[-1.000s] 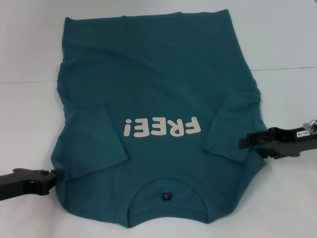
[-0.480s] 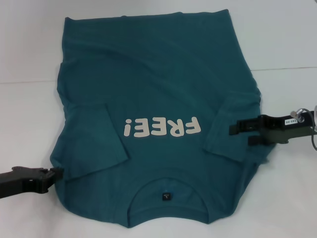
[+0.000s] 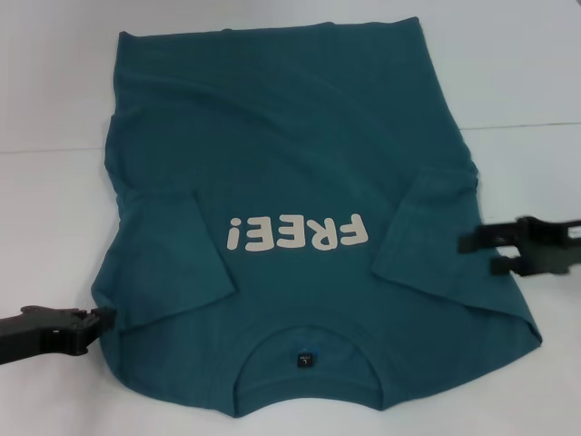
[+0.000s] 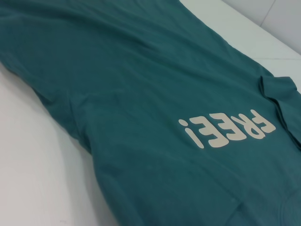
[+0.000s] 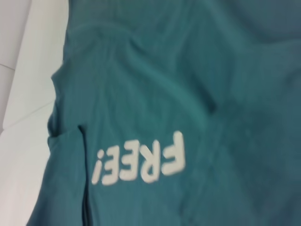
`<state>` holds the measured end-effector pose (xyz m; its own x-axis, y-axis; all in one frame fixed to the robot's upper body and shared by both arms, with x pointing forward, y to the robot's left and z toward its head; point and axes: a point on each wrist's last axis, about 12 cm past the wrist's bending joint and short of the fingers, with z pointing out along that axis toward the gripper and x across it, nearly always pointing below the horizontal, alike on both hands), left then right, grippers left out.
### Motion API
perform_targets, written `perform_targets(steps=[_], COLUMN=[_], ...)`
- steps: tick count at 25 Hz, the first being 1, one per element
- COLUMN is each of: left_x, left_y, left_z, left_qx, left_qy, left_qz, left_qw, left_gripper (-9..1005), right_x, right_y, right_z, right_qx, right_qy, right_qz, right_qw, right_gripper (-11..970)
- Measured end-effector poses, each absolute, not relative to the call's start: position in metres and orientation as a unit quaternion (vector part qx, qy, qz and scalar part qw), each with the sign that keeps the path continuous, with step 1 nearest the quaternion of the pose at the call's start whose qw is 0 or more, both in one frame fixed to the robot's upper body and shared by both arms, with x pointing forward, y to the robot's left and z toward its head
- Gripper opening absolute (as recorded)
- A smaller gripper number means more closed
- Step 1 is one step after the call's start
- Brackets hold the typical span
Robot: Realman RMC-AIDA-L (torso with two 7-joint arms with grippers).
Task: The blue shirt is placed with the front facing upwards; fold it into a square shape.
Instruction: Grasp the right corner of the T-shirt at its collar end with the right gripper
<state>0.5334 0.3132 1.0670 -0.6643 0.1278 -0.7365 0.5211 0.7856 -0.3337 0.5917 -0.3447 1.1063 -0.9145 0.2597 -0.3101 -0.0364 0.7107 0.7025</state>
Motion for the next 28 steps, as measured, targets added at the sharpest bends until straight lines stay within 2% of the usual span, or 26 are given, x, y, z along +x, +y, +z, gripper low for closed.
perform_targets(steps=[10, 28], left_x=[0.534, 0.534], left_y=[0.311, 0.311], left_z=[1.066, 1.066], left_qx=[0.186, 0.188], left_qy=[0.871, 0.871], left_qz=[-0.273, -0.275], left_qw=[0.363, 0.362], left_gripper=[2, 3], right_x=[0.555, 0.55], right_y=[-0.379, -0.375], right_z=[1.102, 1.089], right_qx=[0.067, 0.057], right_qy=[0.915, 0.929], right_qz=[0.364, 0.338], right_qw=[0.163, 0.139], right_gripper=[853, 855])
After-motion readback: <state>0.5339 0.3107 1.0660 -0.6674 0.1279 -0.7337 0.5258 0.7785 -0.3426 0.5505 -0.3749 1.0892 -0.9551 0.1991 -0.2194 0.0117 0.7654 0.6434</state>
